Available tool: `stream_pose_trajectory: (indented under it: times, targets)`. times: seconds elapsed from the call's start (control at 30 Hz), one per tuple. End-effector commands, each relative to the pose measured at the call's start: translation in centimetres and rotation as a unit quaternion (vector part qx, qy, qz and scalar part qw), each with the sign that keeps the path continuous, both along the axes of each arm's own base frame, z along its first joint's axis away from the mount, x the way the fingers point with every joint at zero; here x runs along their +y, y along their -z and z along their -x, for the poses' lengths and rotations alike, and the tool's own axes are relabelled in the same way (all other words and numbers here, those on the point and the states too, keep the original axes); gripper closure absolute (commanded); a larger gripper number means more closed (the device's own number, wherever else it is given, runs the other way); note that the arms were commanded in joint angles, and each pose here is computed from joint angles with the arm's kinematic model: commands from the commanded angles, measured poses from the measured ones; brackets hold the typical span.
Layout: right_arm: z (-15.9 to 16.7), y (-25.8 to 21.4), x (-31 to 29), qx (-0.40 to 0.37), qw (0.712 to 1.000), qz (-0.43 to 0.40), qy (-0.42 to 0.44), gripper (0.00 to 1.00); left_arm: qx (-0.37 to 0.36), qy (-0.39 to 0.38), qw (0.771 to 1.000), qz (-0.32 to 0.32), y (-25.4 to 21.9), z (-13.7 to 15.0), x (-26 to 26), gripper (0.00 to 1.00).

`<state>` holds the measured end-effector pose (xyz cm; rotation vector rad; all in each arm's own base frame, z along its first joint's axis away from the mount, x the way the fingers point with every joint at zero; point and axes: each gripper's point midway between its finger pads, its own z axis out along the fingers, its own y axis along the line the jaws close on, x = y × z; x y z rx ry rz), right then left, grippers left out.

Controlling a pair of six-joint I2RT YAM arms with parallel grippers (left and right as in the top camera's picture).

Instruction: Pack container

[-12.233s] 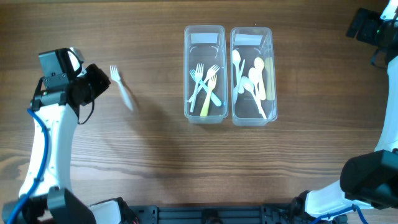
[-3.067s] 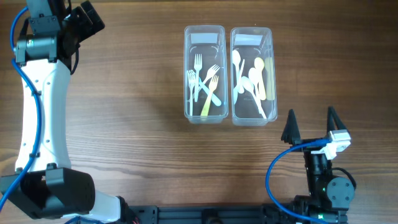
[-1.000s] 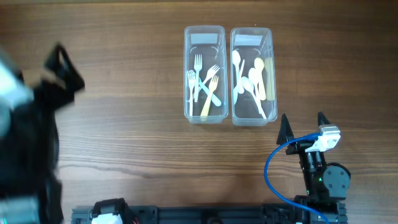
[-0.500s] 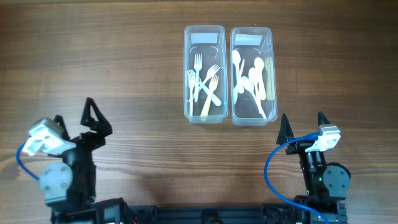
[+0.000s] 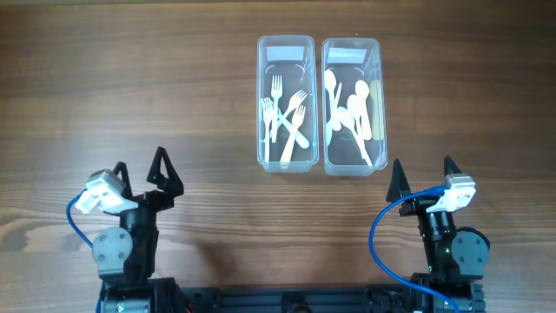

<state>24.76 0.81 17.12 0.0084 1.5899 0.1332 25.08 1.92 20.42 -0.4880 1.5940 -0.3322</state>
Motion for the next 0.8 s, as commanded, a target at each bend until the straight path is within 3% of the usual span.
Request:
stream_pose_trajectory:
  times: [0.0,0.77]
  targets:
    - [0.0,-0.1,0.3,-0.002,1.000,0.004,-0.006,0.00,0.003,0.019,1.000,0.005,1.5,0.1,-0.9,0.00]
    - [0.0,-0.1,0.3,-0.002,1.000,0.004,-0.006,0.00,-0.004,0.023,1.000,0.002,4.7,0.5,-1.1,0.00]
